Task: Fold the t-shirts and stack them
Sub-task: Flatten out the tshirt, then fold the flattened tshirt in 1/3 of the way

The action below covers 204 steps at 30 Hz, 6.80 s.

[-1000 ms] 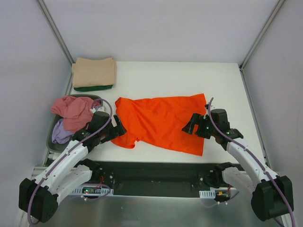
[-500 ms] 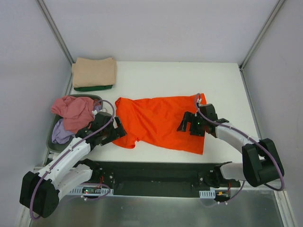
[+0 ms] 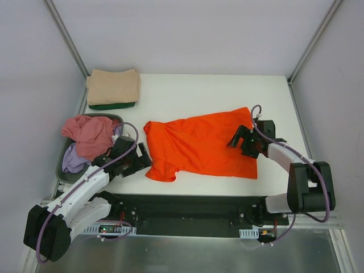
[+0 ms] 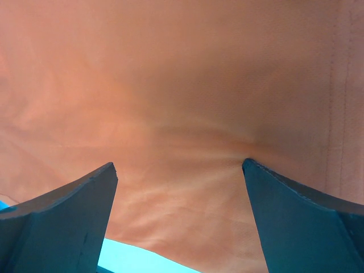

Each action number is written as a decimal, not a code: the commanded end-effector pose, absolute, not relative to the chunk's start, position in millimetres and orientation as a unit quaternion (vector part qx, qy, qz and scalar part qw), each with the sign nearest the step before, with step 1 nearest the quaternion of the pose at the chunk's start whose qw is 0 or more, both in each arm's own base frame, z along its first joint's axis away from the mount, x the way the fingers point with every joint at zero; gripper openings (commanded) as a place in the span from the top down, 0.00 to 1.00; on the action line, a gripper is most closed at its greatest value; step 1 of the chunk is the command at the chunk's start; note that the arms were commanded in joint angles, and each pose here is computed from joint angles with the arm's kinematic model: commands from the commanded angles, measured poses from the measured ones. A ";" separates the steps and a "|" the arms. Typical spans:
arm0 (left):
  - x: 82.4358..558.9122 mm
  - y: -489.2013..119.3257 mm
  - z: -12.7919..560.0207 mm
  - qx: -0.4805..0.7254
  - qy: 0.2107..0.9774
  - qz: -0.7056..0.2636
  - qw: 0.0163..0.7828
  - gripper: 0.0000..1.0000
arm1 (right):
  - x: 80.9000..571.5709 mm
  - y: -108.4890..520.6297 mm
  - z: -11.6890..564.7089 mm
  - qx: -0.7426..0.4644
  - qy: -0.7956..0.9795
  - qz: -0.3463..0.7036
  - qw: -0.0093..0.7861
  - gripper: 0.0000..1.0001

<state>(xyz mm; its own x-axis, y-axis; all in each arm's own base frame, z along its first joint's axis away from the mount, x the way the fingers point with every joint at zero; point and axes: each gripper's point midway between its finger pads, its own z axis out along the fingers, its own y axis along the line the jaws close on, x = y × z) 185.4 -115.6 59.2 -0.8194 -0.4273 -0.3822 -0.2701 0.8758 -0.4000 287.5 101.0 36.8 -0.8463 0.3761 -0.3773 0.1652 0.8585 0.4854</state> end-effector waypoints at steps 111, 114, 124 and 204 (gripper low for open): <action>241.9 -120.8 334.7 -0.090 0.794 -0.204 0.565 1.00 | 212.4 29.1 286.4 0.213 0.801 0.155 0.538 1.00; 231.7 -110.1 386.0 -0.087 0.755 -0.224 0.610 1.00 | 204.0 34.2 328.5 0.197 0.775 0.180 0.573 1.00; 148.3 -107.5 539.6 0.051 0.617 -0.349 0.703 1.00 | 125.9 44.2 476.5 0.108 0.670 0.232 0.697 1.00; 411.0 -146.8 137.4 -0.128 0.938 -0.112 0.303 1.00 | 445.9 10.8 137.5 0.117 0.928 0.010 0.353 1.00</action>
<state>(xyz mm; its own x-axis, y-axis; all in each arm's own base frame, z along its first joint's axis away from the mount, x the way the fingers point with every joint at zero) 428.7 -144.5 118.5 -0.8006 -0.2487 -0.5451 -0.1478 0.9637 -0.2225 447.1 18.9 103.7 -0.7642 0.2385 -0.5993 0.2118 0.9704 0.1161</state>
